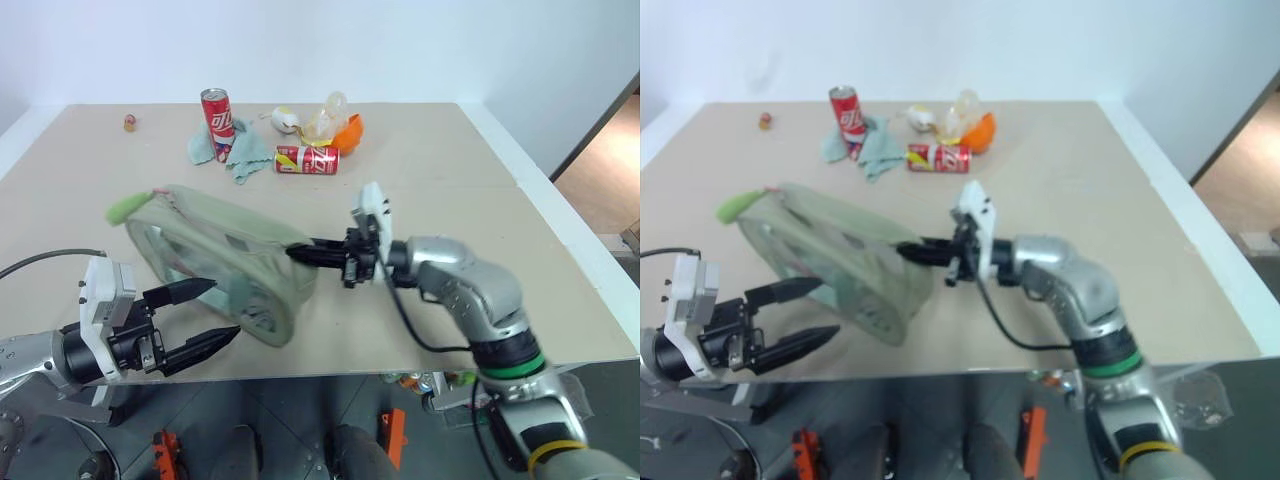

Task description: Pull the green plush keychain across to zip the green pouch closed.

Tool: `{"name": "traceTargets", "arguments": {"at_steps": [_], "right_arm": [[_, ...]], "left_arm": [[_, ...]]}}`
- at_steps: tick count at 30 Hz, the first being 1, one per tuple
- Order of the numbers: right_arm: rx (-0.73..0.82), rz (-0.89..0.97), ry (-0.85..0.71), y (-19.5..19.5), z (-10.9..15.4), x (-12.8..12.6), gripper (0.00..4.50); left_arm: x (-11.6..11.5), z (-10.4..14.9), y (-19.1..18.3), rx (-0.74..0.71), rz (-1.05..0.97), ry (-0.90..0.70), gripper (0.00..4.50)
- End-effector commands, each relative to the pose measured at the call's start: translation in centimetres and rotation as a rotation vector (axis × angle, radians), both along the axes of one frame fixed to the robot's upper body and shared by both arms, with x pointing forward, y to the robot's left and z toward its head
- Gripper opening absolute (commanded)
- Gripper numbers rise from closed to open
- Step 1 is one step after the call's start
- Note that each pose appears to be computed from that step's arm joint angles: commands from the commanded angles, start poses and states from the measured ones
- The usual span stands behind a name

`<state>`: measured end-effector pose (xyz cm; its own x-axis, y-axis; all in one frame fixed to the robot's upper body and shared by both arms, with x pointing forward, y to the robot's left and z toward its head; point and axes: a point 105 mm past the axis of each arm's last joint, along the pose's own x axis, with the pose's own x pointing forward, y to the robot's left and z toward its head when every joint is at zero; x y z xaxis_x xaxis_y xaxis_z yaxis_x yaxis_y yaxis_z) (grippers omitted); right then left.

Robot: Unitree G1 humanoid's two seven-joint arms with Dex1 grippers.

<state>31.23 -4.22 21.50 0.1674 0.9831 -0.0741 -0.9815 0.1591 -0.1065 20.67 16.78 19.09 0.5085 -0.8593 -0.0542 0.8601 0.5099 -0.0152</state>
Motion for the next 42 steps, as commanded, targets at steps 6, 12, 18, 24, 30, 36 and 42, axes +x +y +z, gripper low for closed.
{"name": "traceTargets", "arguments": {"at_steps": [6,12,18,24,30,36,42], "right_arm": [[-0.176,0.053,-0.258,-6.3,3.4,4.9,0.03],[-0.232,0.067,-0.272,-8.4,3.6,6.5,0.03],[-0.08,0.032,-0.259,-8.1,6.1,6.2,1.57],[0.128,-0.1,-0.276,-9.5,10.1,4.5,3.65],[0.13,-0.231,-0.242,-10.0,7.7,0.1,4.48],[0.098,-0.341,-0.19,-9.1,3.4,-2.2,4.48],[0.101,-0.347,-0.162,-8.2,2.0,-2.0,3.91]], "left_arm": [[0.6,1.0,-1.3,-0.014,-0.027,-0.049,4.5],[0.6,1.2,-1.7,-0.013,-0.025,-0.049,4.5],[0.7,1.3,-1.9,-0.01,-0.023,-0.042,4.5],[1.4,1.4,-1.9,-0.007,-0.036,-0.04,4.5],[2.3,1.4,-1.7,-0.009,-0.034,-0.053,4.5],[2.9,1.4,-1.7,-0.002,-0.038,-0.063,4.5],[3.2,1.3,-1.5,0.009,-0.032,-0.071,4.5]]}}
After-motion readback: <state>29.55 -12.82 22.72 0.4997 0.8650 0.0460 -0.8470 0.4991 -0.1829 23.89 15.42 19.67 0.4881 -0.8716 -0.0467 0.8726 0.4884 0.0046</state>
